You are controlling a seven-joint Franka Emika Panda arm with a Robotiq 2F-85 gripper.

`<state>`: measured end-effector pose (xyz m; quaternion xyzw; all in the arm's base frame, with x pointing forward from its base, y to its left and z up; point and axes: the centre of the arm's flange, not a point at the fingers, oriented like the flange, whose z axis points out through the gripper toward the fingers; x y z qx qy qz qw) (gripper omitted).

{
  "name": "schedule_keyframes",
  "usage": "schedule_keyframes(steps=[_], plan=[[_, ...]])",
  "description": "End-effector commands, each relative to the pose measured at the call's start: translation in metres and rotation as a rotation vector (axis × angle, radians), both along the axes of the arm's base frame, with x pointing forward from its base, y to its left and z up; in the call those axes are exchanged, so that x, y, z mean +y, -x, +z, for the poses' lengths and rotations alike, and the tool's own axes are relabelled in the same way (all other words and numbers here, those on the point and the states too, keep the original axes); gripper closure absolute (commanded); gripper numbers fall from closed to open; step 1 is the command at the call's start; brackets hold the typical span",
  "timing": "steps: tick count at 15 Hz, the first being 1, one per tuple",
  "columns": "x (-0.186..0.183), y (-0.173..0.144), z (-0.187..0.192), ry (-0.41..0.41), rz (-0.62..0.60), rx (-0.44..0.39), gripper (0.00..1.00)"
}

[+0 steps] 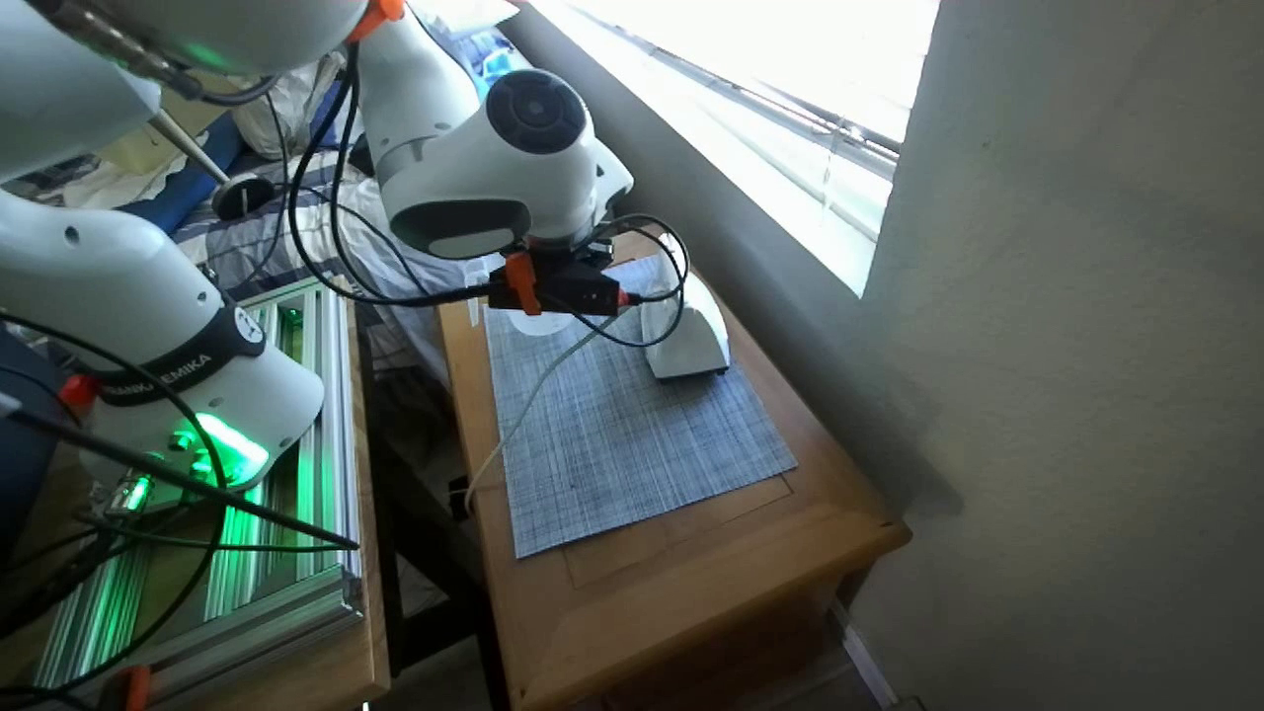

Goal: Turn the plastic jar over

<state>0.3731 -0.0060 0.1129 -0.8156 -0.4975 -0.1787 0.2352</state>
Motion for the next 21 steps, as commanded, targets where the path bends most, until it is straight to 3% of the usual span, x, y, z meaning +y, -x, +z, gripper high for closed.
schedule_keyframes(steps=[1,4,11,21], plan=[[-0.007,-0.007,-0.006,-0.009,-0.044,0.039,0.32],[-0.013,-0.007,-0.007,0.031,-0.045,0.040,0.00],[-0.004,-0.008,-0.008,0.195,0.047,0.050,0.00],[0.016,-0.011,0.011,0.544,0.244,0.018,0.00]])
